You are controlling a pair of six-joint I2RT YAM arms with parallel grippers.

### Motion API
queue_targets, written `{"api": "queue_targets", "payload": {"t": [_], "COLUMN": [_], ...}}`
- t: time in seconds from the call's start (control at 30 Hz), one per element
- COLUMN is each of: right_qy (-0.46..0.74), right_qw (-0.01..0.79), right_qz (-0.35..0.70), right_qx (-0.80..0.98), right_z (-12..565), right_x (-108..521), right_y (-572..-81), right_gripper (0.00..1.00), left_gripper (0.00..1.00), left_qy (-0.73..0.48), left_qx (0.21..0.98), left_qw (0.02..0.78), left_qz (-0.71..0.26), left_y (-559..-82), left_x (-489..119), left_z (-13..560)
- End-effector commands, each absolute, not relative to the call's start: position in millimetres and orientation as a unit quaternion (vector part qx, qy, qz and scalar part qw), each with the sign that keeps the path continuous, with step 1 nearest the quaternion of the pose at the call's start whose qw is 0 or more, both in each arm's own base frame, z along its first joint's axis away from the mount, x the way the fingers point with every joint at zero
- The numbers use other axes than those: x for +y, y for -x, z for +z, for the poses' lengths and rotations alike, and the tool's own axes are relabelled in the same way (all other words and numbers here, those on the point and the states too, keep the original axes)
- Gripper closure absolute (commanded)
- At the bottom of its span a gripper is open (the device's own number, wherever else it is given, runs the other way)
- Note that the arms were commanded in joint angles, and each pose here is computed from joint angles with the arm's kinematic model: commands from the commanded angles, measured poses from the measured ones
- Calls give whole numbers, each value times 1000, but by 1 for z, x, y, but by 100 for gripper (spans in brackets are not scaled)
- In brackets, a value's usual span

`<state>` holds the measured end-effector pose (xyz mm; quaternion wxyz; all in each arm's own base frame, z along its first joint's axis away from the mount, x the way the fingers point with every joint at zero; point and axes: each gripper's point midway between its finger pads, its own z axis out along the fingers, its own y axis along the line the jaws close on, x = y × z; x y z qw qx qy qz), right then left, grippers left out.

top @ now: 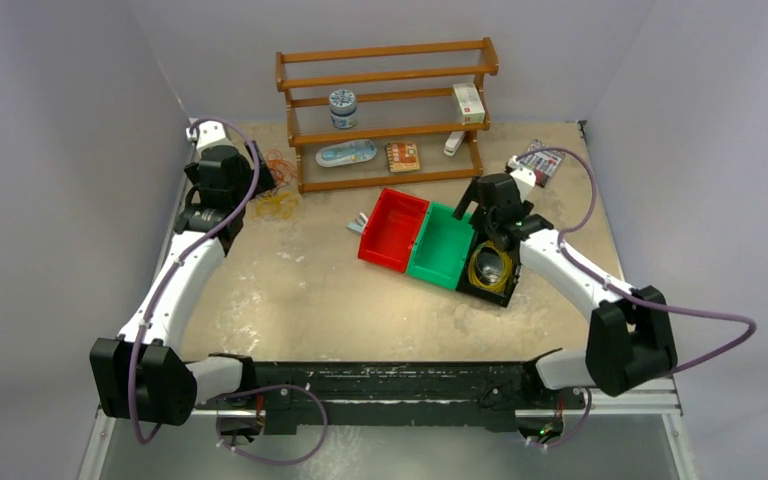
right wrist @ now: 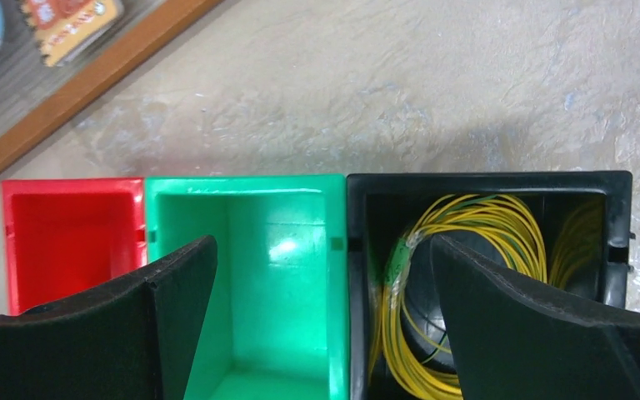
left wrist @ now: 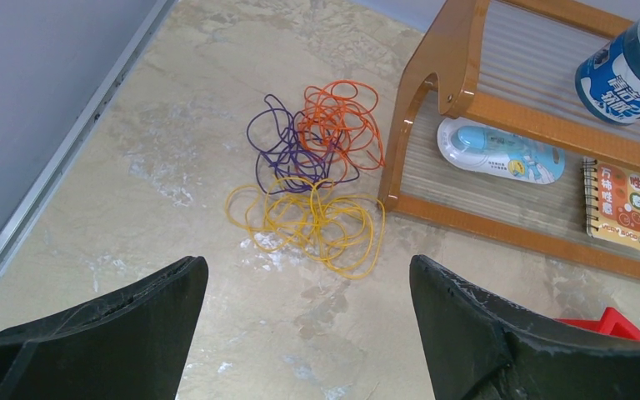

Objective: Untangle the cables

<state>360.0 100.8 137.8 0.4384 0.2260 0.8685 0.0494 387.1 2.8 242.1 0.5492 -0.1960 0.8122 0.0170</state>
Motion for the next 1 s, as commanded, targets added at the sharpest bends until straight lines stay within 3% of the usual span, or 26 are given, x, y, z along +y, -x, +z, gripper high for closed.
{"api": "queue_targets", "payload": {"t": [0.0,0.3,0.7,0.97], "right_qy": [-210,-155,-51,-51], "right_qw": [417,417,532,549], "right_qz": [69,79,76,71], "right_qx": [882,892,842,831], "right_z": [119,97,139,164], "right_x": [106,104,109,102], "right_y": [-370,-392,-466,-452], "right_gripper": [1,1,1,0], "left_gripper": [9,10,10,8], "left_qy": [203,204,207,216], "left_qx": [796,797,797,795], "left_qw": [570,569,567,566], "left_qz": [7,5,9,21], "left_y": [-394,-395,-395,-394], "left_x": [5,6,9,16], "left_z": [259,258,258,257]}}
